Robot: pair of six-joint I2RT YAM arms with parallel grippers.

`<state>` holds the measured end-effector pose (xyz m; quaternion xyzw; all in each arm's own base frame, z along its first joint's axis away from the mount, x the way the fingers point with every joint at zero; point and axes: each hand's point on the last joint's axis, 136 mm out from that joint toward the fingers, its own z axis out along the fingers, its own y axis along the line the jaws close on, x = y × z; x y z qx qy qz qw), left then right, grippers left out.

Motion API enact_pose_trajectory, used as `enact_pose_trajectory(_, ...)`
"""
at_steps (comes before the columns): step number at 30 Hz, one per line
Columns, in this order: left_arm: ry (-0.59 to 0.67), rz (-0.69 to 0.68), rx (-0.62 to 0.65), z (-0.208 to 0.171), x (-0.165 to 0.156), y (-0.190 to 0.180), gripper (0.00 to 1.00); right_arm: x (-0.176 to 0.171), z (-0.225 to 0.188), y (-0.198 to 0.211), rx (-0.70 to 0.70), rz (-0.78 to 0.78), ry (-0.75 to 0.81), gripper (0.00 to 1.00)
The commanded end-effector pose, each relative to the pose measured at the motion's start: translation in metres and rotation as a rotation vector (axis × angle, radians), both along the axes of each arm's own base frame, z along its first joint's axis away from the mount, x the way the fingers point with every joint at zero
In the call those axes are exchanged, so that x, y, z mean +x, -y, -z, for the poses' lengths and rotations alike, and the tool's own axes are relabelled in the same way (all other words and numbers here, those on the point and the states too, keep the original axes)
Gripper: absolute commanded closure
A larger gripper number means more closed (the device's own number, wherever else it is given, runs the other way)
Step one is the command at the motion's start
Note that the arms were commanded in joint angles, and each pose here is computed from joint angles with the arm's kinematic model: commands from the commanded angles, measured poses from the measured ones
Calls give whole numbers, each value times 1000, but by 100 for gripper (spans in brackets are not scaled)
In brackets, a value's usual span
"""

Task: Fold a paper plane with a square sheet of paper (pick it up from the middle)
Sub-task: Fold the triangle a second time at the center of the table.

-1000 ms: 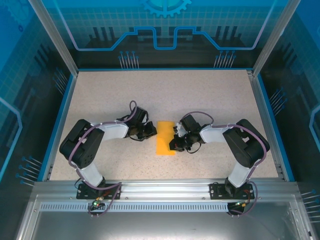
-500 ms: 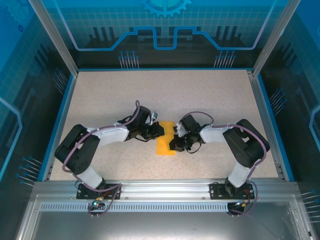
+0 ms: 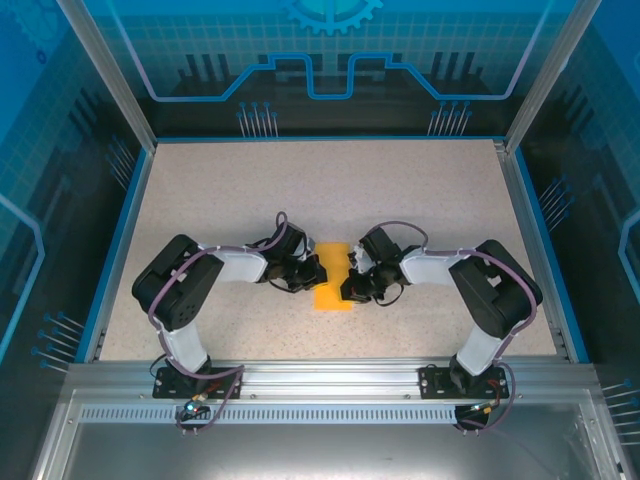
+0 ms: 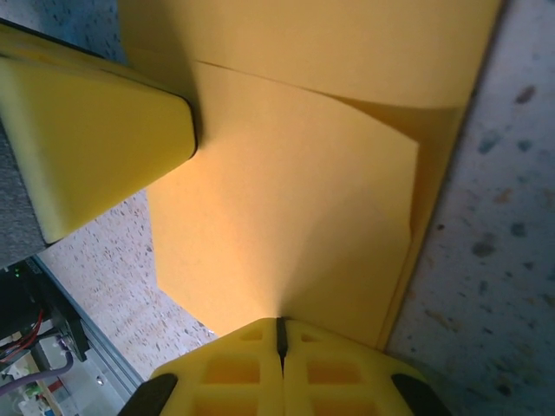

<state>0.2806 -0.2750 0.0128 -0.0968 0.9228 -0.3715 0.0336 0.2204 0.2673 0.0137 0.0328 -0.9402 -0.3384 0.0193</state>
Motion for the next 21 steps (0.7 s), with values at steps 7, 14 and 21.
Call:
enact_pose_trajectory(7, -50, -17, 90, 18, -6, -13, 94, 20, -8, -28, -1, -37, 17, 95)
enact_pose_trajectory(14, -49, -21, 91, 18, -5, -12, 95, 9, 21, -15, -67, -24, -41, 95)
enact_pose_trajectory(21, -53, -23, 98, 20, -5, -13, 94, -4, 29, 3, -91, -6, -65, 95)
